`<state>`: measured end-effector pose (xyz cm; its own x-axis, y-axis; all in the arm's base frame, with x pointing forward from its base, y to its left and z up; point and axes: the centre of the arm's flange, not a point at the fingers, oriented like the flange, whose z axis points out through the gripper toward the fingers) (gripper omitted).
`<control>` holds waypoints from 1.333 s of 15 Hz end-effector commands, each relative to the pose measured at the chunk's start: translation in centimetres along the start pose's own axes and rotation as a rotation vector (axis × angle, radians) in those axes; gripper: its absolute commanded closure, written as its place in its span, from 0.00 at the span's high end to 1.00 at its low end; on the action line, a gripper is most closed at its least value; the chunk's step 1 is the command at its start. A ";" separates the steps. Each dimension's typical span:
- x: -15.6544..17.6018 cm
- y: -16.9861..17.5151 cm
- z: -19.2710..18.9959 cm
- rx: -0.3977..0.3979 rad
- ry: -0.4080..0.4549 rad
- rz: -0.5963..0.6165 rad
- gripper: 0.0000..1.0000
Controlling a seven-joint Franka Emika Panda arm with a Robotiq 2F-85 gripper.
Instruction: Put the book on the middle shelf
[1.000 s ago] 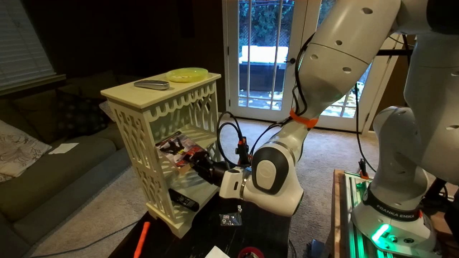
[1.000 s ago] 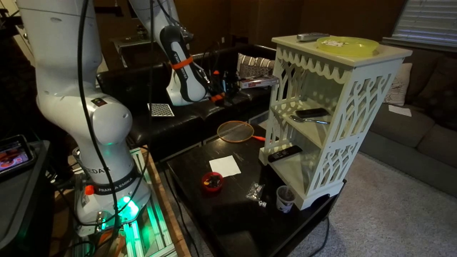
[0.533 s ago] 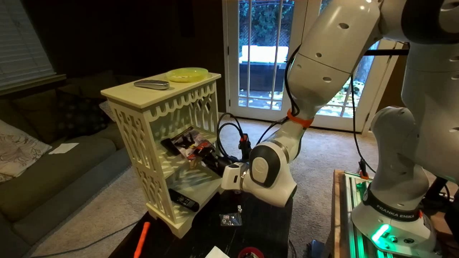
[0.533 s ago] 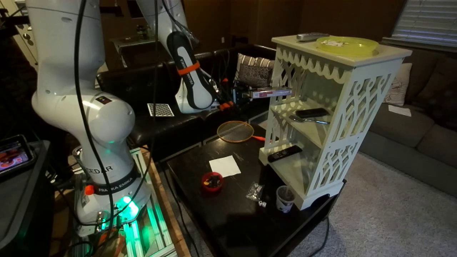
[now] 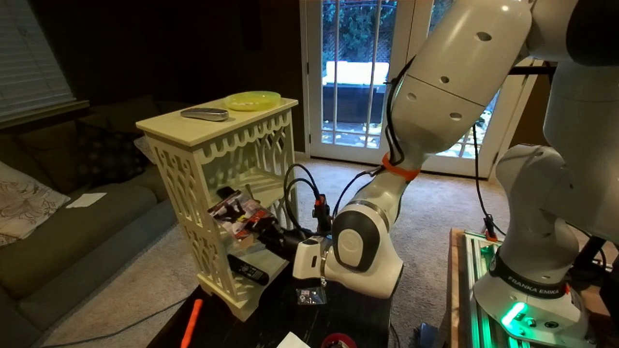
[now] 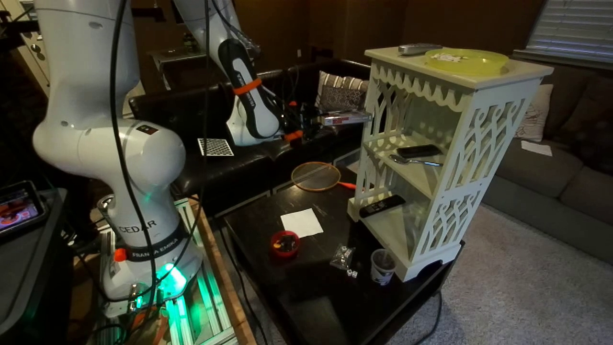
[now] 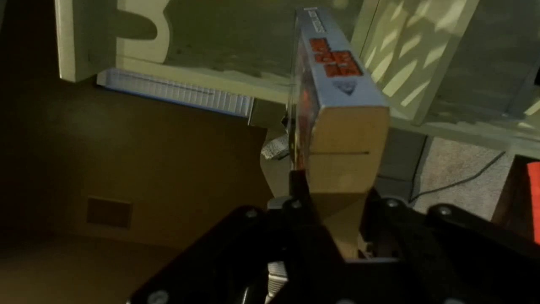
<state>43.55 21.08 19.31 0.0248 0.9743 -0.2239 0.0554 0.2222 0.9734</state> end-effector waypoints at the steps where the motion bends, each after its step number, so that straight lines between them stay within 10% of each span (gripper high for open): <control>1: -4.9 -0.4 4.5 -0.043 0.016 0.019 0.07; 11: -8.6 -1.5 3.9 0.161 0.076 0.025 0.07; 17: -14.7 -1.2 5.3 0.156 -0.138 -0.072 0.07; 20: -16.5 -1.3 6.9 0.032 -0.206 -0.063 0.07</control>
<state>47.87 8.88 20.98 0.2082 0.9356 -0.2850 0.1962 0.2456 0.9493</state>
